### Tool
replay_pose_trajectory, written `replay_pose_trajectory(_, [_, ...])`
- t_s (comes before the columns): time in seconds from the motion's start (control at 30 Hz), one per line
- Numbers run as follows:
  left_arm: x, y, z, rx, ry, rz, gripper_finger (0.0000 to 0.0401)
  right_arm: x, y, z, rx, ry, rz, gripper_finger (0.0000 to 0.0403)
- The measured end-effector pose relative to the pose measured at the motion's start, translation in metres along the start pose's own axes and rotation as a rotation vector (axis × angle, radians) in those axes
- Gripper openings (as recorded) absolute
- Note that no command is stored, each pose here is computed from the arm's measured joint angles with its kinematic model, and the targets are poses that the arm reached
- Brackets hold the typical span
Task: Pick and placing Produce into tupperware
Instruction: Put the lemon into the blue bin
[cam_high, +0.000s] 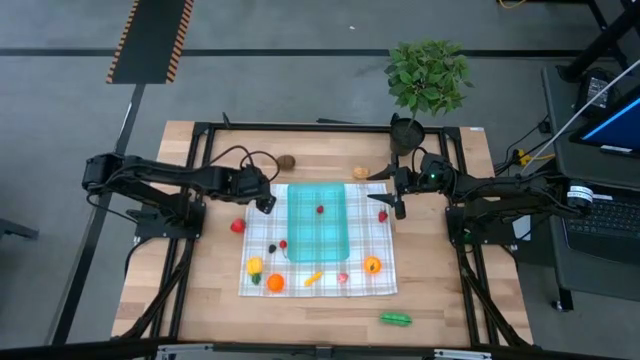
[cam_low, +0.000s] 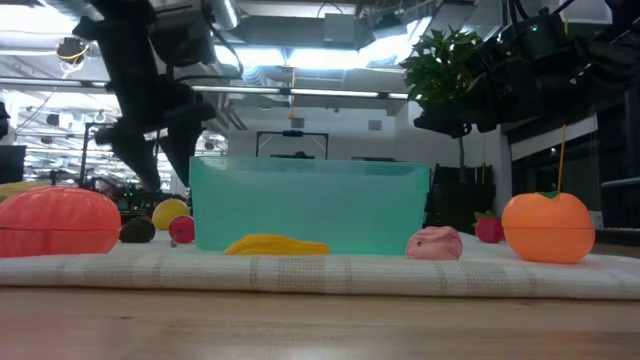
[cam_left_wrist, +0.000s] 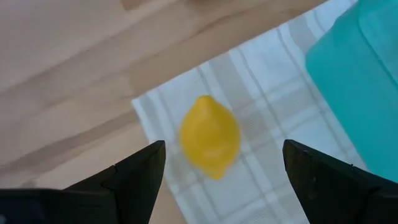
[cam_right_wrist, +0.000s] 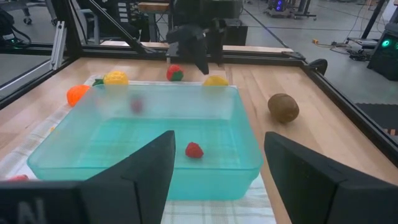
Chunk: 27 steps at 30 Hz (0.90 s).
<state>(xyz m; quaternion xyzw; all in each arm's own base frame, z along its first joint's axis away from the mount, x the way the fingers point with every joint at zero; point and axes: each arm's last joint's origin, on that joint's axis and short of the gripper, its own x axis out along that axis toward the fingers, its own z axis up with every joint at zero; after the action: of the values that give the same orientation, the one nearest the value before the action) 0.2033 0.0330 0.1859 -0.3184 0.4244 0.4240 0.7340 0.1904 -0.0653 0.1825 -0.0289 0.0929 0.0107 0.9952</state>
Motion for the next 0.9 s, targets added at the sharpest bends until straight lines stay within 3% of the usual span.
replay_pose_trajectory(0.57, [0.026,0.005,-0.014,-0.021,-0.036,-0.048,0.0314,0.0,0.0,0.0,-0.001,0.0,0.0,0.0249])
replay_pose_trajectory(0.9, [0.047,0.002,-0.02,0.005,0.009,0.022,0.0314,0.0,0.0,0.0,-0.001,-0.001,0.0,0.0249])
